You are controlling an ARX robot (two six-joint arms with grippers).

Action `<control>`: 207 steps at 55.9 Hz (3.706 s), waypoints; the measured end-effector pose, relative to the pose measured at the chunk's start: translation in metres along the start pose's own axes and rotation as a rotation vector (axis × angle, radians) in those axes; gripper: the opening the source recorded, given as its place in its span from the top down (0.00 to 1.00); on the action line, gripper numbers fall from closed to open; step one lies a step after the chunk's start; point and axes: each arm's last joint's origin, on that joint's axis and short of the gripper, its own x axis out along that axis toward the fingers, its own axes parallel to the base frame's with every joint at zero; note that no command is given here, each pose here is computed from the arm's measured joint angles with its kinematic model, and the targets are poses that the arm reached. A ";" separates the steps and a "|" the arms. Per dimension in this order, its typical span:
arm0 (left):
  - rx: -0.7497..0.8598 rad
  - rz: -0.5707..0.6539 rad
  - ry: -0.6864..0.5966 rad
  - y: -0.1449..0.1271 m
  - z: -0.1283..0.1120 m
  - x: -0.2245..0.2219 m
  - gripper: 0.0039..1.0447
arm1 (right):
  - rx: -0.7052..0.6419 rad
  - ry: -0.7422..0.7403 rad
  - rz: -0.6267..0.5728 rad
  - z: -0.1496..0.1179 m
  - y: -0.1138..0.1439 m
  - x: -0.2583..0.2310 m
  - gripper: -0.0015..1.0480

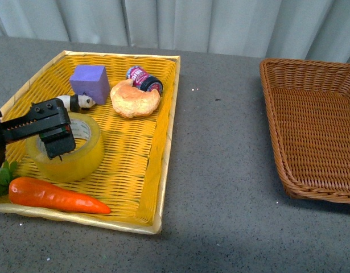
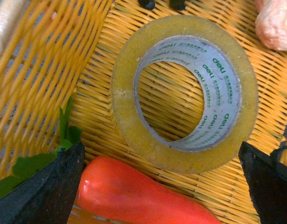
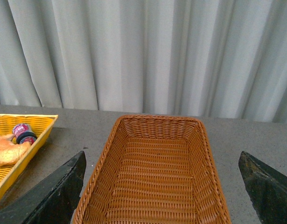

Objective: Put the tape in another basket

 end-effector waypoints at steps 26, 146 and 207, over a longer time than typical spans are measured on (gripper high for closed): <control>-0.087 0.080 0.065 0.002 0.005 0.039 0.32 | 0.000 0.000 0.000 0.000 0.000 0.000 0.09; 0.395 -0.617 -0.263 -0.229 0.039 -0.027 0.85 | 0.249 0.591 0.177 0.053 -0.017 0.131 0.09; 0.394 -0.615 -0.266 -0.229 0.040 -0.027 0.85 | 0.014 0.752 0.421 0.033 0.037 0.276 0.63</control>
